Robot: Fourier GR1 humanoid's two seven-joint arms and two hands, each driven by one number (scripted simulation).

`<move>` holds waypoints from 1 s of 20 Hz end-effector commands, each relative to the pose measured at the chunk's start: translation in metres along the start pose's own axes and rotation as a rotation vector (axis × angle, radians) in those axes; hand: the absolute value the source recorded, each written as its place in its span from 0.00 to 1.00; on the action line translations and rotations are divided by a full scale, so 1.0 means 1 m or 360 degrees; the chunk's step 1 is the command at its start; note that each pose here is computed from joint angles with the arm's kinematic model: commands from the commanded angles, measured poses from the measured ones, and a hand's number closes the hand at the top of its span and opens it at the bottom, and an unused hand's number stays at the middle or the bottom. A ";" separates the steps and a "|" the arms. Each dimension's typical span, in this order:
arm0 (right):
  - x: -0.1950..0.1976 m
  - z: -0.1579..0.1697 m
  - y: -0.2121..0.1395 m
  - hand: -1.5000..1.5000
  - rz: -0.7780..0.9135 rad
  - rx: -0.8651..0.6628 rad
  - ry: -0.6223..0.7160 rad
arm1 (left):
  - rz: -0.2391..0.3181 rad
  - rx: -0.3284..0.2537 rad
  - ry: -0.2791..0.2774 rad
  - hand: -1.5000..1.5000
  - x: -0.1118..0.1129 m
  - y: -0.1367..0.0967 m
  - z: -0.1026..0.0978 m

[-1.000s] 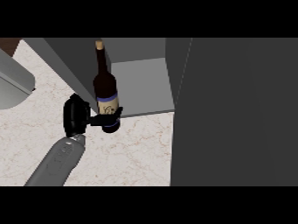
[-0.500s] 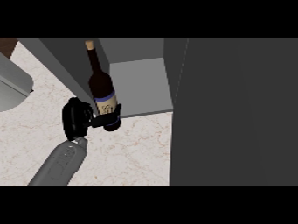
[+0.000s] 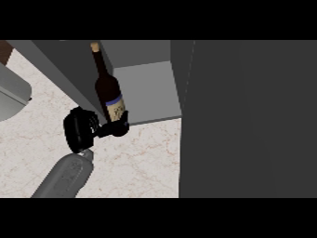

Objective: Pick up the wine, place it into the cabinet and close the cabinet

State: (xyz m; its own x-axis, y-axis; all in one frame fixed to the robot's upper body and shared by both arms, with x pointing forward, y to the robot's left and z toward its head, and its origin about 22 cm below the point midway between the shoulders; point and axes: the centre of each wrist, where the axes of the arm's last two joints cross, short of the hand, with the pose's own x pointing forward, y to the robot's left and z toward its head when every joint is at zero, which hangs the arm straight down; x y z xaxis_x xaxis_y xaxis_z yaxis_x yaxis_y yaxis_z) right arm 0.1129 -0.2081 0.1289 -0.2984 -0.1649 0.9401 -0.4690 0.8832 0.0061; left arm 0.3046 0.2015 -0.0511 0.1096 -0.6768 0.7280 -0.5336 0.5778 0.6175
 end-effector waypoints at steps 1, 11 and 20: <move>0.005 0.001 -0.001 0.00 -0.0049 0.0038 -0.0024 | 0.0008 -0.0231 -0.0115 0.00 0.064 -0.037 -0.024; 0.004 0.002 0.002 0.00 -0.0063 0.0064 -0.0018 | -0.0145 -0.0217 -0.0060 0.00 0.050 -0.031 -0.024; 0.002 -0.001 0.002 0.00 -0.0062 0.0083 -0.0018 | 0.0110 -0.0253 -0.0083 0.00 0.092 -0.036 -0.009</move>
State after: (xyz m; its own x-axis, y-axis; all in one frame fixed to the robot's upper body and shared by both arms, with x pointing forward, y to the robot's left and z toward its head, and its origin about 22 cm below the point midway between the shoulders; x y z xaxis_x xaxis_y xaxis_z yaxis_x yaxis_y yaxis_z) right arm 0.1148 -0.2061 0.1260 -0.2870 -0.1850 0.9399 -0.5002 0.8657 0.0177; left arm 0.2997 0.2023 -0.0469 0.1698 -0.6977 0.6960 -0.5412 0.5242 0.6575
